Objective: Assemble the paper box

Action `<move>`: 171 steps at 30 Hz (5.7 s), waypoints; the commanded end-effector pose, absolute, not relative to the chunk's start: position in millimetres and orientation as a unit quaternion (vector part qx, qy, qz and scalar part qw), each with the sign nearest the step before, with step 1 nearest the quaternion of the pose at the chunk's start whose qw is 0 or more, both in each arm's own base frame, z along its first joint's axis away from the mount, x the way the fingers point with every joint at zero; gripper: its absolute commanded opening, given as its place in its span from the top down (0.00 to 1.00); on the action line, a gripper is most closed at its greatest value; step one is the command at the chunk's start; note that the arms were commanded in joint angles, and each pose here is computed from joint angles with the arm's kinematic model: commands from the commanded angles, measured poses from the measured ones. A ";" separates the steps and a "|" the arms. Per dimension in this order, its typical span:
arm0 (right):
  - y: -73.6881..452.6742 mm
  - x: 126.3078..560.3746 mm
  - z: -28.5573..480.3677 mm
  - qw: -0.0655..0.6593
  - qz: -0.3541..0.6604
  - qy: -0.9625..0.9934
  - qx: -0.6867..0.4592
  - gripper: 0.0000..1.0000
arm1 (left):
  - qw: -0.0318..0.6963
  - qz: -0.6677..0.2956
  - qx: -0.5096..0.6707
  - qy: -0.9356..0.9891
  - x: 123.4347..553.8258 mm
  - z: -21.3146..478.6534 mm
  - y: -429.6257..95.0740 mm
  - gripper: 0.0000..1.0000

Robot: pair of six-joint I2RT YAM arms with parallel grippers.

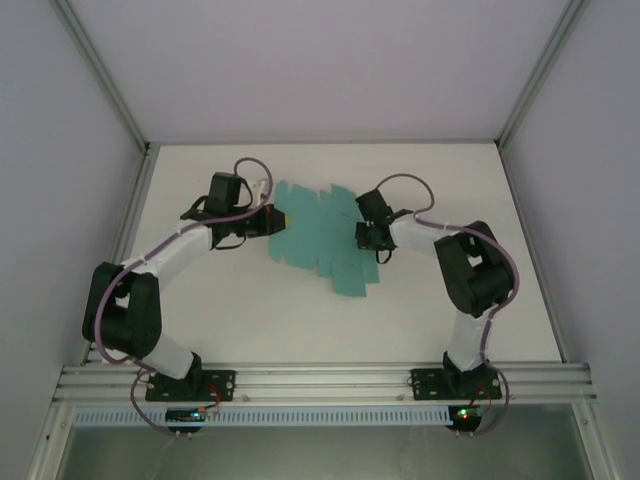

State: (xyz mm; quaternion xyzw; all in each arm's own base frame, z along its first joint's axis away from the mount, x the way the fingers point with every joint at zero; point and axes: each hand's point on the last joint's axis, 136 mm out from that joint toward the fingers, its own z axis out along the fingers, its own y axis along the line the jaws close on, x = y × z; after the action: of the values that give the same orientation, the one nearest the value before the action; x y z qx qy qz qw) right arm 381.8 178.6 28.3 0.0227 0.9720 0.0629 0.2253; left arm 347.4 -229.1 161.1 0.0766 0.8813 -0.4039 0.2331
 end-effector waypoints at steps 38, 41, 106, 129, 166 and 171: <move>164.0 306.3 279.8 0.425 0.420 0.784 -0.165 0.95 | 0.465 -0.535 0.169 0.685 303.0 318.1 -219.0 1.00; 173.3 308.4 266.5 0.414 0.337 0.829 -0.166 0.97 | 0.455 -0.495 0.159 0.723 315.3 298.5 -229.9 1.00; 225.9 387.1 174.2 0.471 -0.220 0.711 -0.473 1.00 | 0.178 -0.544 0.093 0.815 346.2 193.5 -310.5 0.28; 254.0 361.0 161.5 0.514 -0.133 0.685 -0.499 1.00 | 0.164 -0.620 0.097 0.761 362.2 189.6 -340.0 0.68; 198.4 350.5 187.2 0.453 -0.002 0.746 -0.488 1.00 | 0.325 -0.401 0.157 0.842 342.1 98.8 -207.9 0.07; 191.4 347.1 182.1 0.446 -0.006 0.754 -0.483 1.00 | 0.346 -0.391 0.133 0.843 341.8 99.8 -196.3 0.07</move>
State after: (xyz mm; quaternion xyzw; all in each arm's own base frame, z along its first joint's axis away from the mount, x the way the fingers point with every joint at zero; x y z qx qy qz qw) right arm 341.2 192.0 162.1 -0.5070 0.7525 -0.0100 0.4203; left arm 338.6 -195.9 81.6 0.1255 0.8619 -0.3783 0.3134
